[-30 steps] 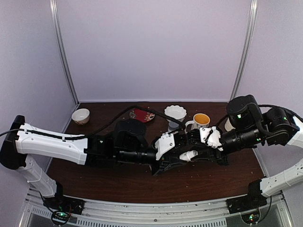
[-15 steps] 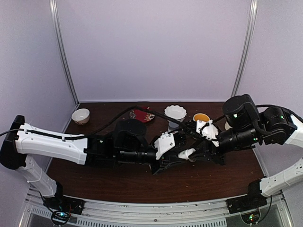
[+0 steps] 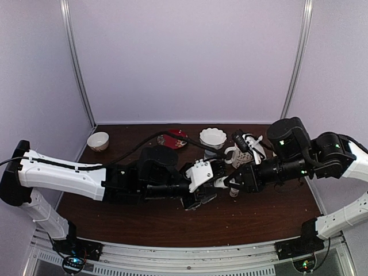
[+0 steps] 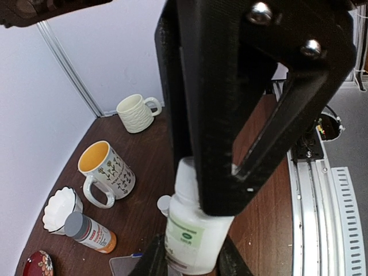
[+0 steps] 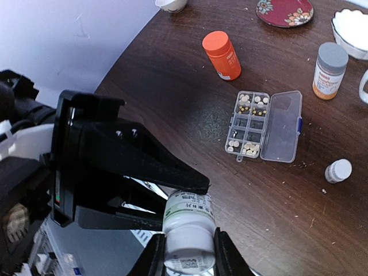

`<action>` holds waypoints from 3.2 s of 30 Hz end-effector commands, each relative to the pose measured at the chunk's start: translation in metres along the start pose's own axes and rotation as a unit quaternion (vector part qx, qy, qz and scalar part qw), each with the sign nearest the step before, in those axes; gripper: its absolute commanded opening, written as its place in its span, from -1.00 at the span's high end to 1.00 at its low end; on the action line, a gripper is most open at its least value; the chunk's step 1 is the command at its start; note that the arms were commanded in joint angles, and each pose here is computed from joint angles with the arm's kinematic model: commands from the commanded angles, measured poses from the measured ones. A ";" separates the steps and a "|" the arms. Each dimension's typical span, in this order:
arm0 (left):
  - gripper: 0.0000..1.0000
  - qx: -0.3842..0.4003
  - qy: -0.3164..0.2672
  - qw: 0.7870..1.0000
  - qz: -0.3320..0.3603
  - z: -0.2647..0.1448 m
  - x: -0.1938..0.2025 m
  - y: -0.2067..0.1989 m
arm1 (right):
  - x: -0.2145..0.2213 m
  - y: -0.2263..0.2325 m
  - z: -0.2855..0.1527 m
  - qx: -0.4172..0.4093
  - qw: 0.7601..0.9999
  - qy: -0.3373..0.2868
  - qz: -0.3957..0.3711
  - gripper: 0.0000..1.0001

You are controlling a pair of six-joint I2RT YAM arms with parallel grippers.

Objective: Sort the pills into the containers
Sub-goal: Screw the lid of the pill bottle onto the pill bottle, then pass from the left arm to the right, then place the pill bottle at the center of the board.

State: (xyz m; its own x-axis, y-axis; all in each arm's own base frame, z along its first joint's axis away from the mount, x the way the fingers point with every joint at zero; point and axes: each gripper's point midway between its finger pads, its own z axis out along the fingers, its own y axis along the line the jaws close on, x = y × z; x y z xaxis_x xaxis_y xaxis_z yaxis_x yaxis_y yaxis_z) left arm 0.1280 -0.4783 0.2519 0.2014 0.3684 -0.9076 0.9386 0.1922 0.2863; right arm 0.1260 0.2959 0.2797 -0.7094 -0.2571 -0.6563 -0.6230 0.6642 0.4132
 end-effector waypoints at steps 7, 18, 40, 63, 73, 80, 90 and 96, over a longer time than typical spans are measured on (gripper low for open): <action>1.00 -0.116 0.006 0.992 0.054 -0.003 -0.012 0.032 | -0.032 0.010 -0.006 -0.074 0.956 -0.081 0.271 1.00; 0.90 -0.194 0.043 0.975 0.095 -0.001 -0.009 0.044 | -0.027 0.003 0.001 -0.070 0.950 -0.085 0.293 1.00; -0.95 -0.193 0.114 0.953 -0.204 -0.053 0.048 0.074 | 0.073 -0.210 0.011 0.291 0.952 0.072 0.065 0.95; -0.95 -0.268 0.066 0.923 -0.267 -0.136 0.064 0.092 | 0.073 -0.246 0.067 0.270 0.953 0.126 0.051 -0.18; -0.95 -0.266 0.055 0.925 -0.267 -0.132 0.052 0.095 | 0.041 -0.214 0.088 0.228 0.968 0.106 0.005 -0.17; -0.95 -0.257 0.070 0.931 -0.251 -0.124 0.045 0.095 | 0.043 -0.214 0.114 0.229 0.964 0.135 0.001 -0.02; -0.95 -0.252 0.090 0.931 -0.247 -0.117 0.055 0.090 | 0.044 -0.224 0.125 0.264 0.953 0.151 -0.004 0.07; -0.95 -0.252 0.095 0.932 -0.243 -0.118 0.058 0.089 | 0.048 -0.225 0.131 0.266 0.951 0.160 -0.004 0.09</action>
State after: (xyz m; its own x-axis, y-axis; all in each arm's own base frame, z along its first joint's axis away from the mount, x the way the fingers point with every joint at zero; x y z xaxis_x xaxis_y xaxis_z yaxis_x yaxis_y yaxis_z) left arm 0.1903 -0.3298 0.2525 -0.3304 0.2764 -0.9024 0.6380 0.7701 0.0023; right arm 0.2683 0.2251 0.0705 -0.8253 -0.4123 -0.3860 -0.4499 0.8931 0.0080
